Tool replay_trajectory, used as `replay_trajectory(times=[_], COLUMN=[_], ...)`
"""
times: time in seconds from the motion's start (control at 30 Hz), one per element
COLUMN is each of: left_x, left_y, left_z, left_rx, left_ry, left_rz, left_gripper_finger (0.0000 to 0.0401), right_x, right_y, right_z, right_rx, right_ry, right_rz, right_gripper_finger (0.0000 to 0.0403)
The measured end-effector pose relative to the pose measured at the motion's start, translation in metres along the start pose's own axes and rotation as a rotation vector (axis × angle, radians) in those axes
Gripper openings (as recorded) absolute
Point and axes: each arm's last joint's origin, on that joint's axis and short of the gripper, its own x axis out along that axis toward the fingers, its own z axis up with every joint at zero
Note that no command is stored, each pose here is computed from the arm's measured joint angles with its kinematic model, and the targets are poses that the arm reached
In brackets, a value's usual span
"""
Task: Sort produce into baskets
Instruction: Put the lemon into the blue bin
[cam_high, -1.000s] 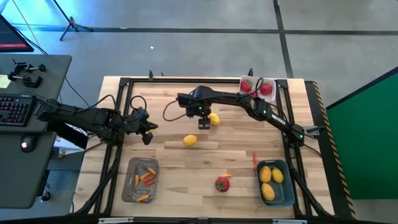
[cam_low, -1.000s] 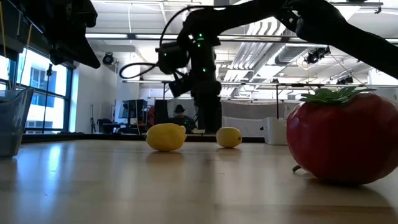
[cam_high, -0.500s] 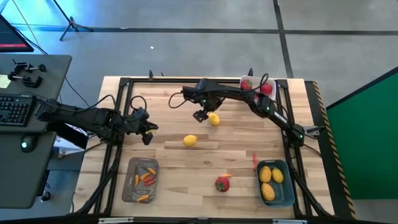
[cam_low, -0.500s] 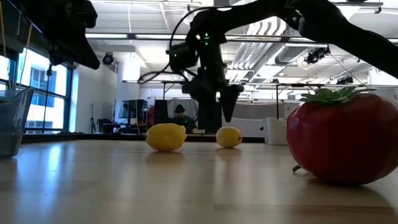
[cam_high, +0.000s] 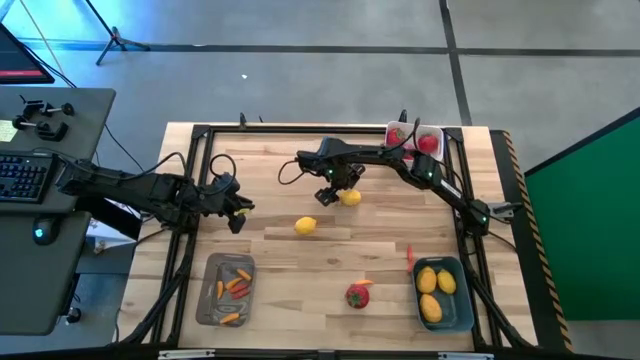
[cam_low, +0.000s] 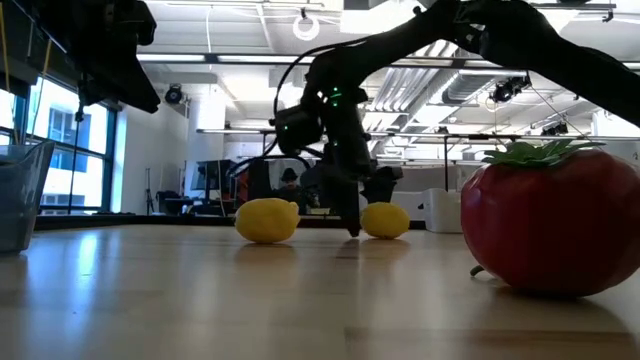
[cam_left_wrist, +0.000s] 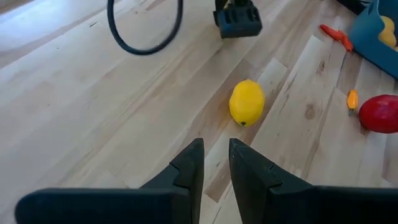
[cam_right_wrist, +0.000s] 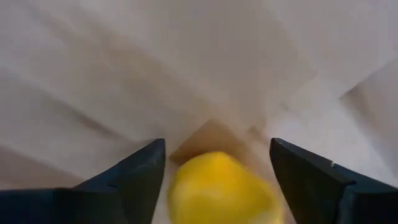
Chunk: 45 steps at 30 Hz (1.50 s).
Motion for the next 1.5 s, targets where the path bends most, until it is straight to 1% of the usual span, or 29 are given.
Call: replay_trajectory(times=[0.07, 0.13, 0.2, 0.27, 0.3, 0.37, 0.43, 0.47, 0.53, 0.63, 0.73, 0.83, 1.03, 1.23, 1.33, 1.43, 1.5], left_x=[0.000, 0.000, 0.000, 0.000, 0.000, 0.000, 0.000, 0.000, 0.000, 0.000, 0.001, 0.001, 0.002, 0.003, 0.004, 0.004, 0.005], left_y=[0.000, 0.000, 0.000, 0.000, 0.000, 0.000, 0.000, 0.000, -0.001, 0.000, -0.001, -0.001, -0.002, -0.002, -0.002, -0.002, -0.002], left_z=[0.000, 0.000, 0.000, 0.000, 0.000, 0.000, -0.001, -0.001, -0.001, -0.001, -0.001, -0.001, -0.002, -0.002, -0.002, -0.002, -0.002], left_rx=[0.000, 0.001, 0.001, 0.003, 0.003, 0.016, 0.037, 0.039, 0.034, 0.011, -0.004, -0.012, -0.010, -0.008, -0.007, -0.006, -0.004], left_ry=[-0.001, -0.002, -0.002, -0.002, -0.002, 0.003, 0.017, 0.022, 0.028, 0.031, 0.033, 0.035, 0.042, 0.050, 0.052, 0.053, 0.057], left_rz=[0.001, 0.002, 0.002, 0.003, 0.003, -0.001, -0.017, -0.020, -0.026, -0.026, -0.024, -0.023, -0.019, -0.019, -0.017, -0.015, -0.012], left_gripper_finger=[0.0062, 0.0062, 0.0062, 0.0062, 0.0062, 0.0063, 0.0064, 0.0065, 0.0070, 0.0079, 0.0091, 0.0102, 0.0109, 0.0110, 0.0110, 0.0110, 0.0110], right_x=[-0.003, -0.011, -0.024, -0.038, -0.045, -0.060, -0.070, -0.076, -0.081, -0.082, -0.073, -0.061, -0.033, -0.012, 0.000, 0.009, 0.010], right_y=[0.003, 0.004, 0.005, 0.004, 0.003, 0.003, 0.005, 0.007, 0.011, 0.015, 0.014, 0.010, 0.000, -0.005, -0.005, -0.003, 0.000], right_z=[-0.003, -0.004, -0.005, -0.007, -0.008, -0.014, -0.018, -0.020, -0.024, -0.028, -0.027, -0.025, -0.023, -0.025, -0.026, -0.027, -0.028], right_rx=[-0.017, -0.045, -0.077, -0.113, -0.146, -0.235, -0.286, -0.293, -0.260, -0.133, 0.050, 0.170, 0.261, 0.302, 0.310, 0.302, 0.291], right_ry=[0.000, -0.023, -0.063, -0.100, -0.107, -0.107, -0.132, -0.150, -0.146, -0.133, -0.088, -0.050, 0.032, 0.095, 0.125, 0.128, 0.127], right_rz=[0.007, 0.019, 0.034, 0.023, 0.013, -0.004, -0.008, 0.010, 0.064, 0.087, 0.088, 0.053, -0.022, -0.073, -0.070, -0.067, -0.054], right_gripper_finger=[0.0245, 0.0210, 0.0174, 0.0146, 0.0136, 0.0130, 0.0140, 0.0150, 0.0180, 0.0237, 0.0289, 0.0315, 0.0320, 0.0320, 0.0320, 0.0309, 0.0292])
